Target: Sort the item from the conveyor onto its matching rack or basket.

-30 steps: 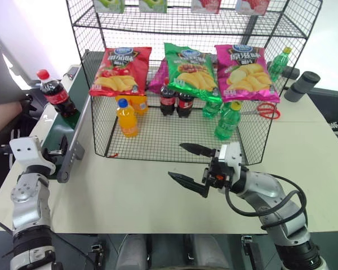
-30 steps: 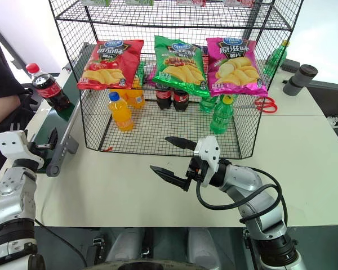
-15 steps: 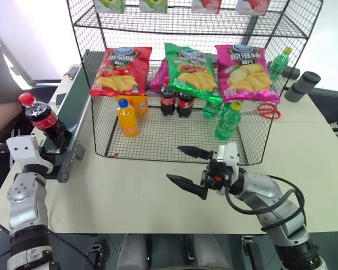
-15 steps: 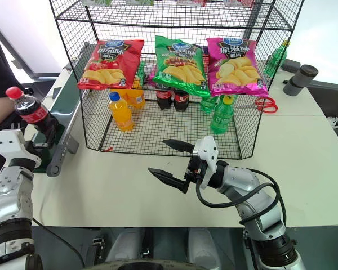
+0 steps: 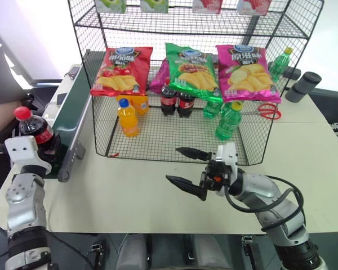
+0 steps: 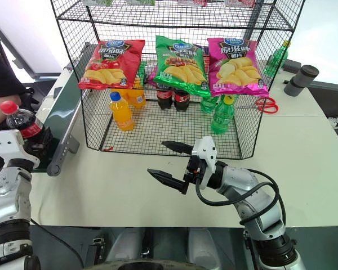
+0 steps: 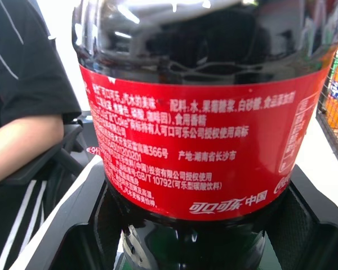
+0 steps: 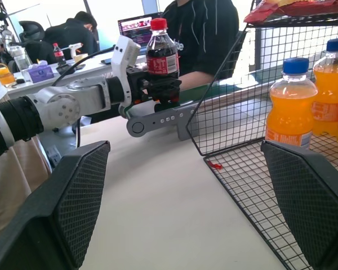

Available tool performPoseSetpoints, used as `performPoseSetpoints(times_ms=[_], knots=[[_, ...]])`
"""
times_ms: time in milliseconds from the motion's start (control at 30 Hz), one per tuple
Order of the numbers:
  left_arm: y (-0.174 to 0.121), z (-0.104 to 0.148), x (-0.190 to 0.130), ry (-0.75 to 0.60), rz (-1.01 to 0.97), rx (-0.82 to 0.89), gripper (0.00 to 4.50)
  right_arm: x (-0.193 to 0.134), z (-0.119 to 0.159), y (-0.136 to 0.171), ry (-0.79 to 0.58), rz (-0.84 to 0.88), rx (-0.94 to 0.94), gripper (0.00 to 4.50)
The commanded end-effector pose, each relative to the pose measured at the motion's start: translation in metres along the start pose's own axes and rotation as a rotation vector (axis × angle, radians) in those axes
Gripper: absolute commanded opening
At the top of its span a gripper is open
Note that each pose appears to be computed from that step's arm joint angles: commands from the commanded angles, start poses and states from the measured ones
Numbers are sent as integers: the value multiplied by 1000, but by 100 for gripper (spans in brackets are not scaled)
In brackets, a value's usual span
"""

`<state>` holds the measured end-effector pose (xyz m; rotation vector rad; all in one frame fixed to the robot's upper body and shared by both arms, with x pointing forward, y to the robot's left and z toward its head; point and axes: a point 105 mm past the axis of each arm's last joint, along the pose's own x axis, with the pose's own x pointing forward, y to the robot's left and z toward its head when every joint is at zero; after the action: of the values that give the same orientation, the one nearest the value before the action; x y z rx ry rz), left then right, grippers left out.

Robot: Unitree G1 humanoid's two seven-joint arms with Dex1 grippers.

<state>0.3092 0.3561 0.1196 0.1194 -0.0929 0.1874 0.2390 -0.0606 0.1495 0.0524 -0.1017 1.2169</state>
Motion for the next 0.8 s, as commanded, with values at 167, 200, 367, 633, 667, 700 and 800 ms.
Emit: performPoseSetpoints(times_ms=[167, 200, 367, 633, 667, 700, 800], knots=[[-39, 96, -4, -207, -391, -1, 286, -4, 15, -3, 2, 9, -55, 450], [-60, 104, -10, -203, -521, -8, 286, -4, 17, -3, 1, 15, -52, 450], [-136, 102, -38, -100, -906, 19, 286, -3, 24, -8, -11, 14, -48, 450], [-231, 63, -62, -22, -1256, 21, 286, 6, 26, -8, -30, 9, -51, 450], [-243, 64, -66, -42, -1301, 2, 286, 7, 26, -8, -31, 0, -51, 450], [-252, 66, -68, -59, -1331, -14, 286, 7, 25, -9, -33, -8, -50, 450], [-270, 65, -73, -95, -1409, -8, 286, 7, 23, -12, -25, -34, -47, 450]])
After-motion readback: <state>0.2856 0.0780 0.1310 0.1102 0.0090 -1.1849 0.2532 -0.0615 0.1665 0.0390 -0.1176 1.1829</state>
